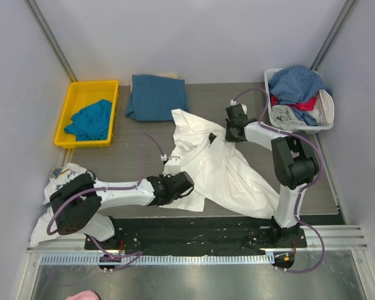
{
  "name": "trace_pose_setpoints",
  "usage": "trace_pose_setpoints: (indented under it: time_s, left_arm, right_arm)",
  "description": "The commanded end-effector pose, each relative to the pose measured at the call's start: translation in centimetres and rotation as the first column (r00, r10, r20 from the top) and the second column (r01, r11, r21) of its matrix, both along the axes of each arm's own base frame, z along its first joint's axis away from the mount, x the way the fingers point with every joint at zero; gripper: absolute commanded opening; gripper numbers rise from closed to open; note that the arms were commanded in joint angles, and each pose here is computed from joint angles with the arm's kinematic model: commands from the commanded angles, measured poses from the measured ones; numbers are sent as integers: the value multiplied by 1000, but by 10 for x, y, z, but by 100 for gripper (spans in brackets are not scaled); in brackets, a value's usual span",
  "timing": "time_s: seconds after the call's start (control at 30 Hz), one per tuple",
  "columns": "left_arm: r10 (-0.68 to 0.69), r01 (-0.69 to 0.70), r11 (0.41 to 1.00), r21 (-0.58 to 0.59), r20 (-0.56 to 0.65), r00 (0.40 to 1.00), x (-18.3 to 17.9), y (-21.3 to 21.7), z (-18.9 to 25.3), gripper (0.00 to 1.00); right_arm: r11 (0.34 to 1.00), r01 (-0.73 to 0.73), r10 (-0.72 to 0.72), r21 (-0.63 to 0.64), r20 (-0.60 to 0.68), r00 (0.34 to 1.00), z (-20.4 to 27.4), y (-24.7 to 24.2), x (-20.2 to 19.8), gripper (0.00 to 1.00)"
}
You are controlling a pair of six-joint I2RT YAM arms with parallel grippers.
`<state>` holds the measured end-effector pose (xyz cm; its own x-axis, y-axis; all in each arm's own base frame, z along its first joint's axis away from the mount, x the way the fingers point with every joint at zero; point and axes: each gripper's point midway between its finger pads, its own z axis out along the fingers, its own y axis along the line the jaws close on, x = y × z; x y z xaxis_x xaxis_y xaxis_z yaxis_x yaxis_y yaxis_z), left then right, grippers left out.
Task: Fold and stack the t-shirts
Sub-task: Flatten the tshirt out
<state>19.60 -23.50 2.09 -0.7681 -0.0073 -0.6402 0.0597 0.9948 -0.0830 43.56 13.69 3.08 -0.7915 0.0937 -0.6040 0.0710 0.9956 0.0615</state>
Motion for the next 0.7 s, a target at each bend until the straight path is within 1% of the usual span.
trace_pose_setpoints:
  time_s: [0.0,0.03,0.07,0.1,0.13,0.2,0.23,0.27,0.3,0.33,0.37,0.4,0.43,0.5,0.53,0.57,0.6,0.63,0.67]
  left_arm:
    - [63,-71,993,91,93,994,21,35,38,0]
    - [99,-110,989,100,106,989,34,52,46,0]
    - [118,-129,988,88,117,986,41,61,51,0]
    - [138,-147,986,72,126,982,49,69,57,0]
    - [184,-196,978,65,151,971,64,93,67,0]
    - [212,-221,974,39,162,964,78,108,76,0]
    - [260,-271,962,44,169,951,90,128,80,0]
    - [244,-259,963,71,168,955,95,135,80,0]
    - [243,-259,963,71,186,952,104,139,85,0]
    - [262,-279,958,64,202,944,116,146,93,0]
    - [258,-274,960,65,186,948,124,144,89,0]
    - [250,-260,965,38,175,952,132,140,89,0]
    - [258,-267,964,23,190,947,143,136,95,0]
    - [260,-270,962,38,176,949,158,130,85,0]
    - [257,-266,964,18,200,945,173,122,98,0]
    - [255,-263,965,12,210,944,183,118,100,0]
    - [238,-251,967,39,199,950,193,114,91,0]
    - [226,-240,970,48,207,952,201,110,92,0]
    - [226,-240,970,28,245,943,220,103,111,0]
  right_arm:
    - [999,25,-26,23,37,999,25,-3,-11,1]
    - [999,31,-31,27,31,999,24,-5,-16,1]
    - [999,36,-38,39,44,998,33,-5,-19,1]
    - [998,49,-50,44,26,998,28,-8,-29,1]
    - [997,45,-47,59,22,999,29,-7,-35,1]
    - [996,35,-36,83,12,999,31,-3,-53,1]
    - [996,25,-25,91,8,1000,32,-1,-59,1]
    - [996,12,-12,93,-6,1000,31,3,-69,1]
    - [996,-7,10,92,-28,1000,25,9,-82,1]
    - [994,-17,19,110,-16,1000,32,15,-89,1]
    - [992,-29,32,120,-24,999,32,20,-98,1]
    - [991,-42,47,124,-32,998,29,25,-108,1]
    - [987,-79,84,139,-26,996,33,41,-120,1]
    - [983,-112,119,146,-44,992,31,55,-138,1]
    - [977,-142,152,161,-48,987,32,70,-150,1]
    - [972,-142,152,190,-41,988,36,79,-157,1]
    - [969,-146,158,201,-47,986,35,85,-165,1]
    - [966,-152,165,209,-43,985,37,90,-170,1]
    - [957,-169,183,235,-37,983,41,104,-182,1]
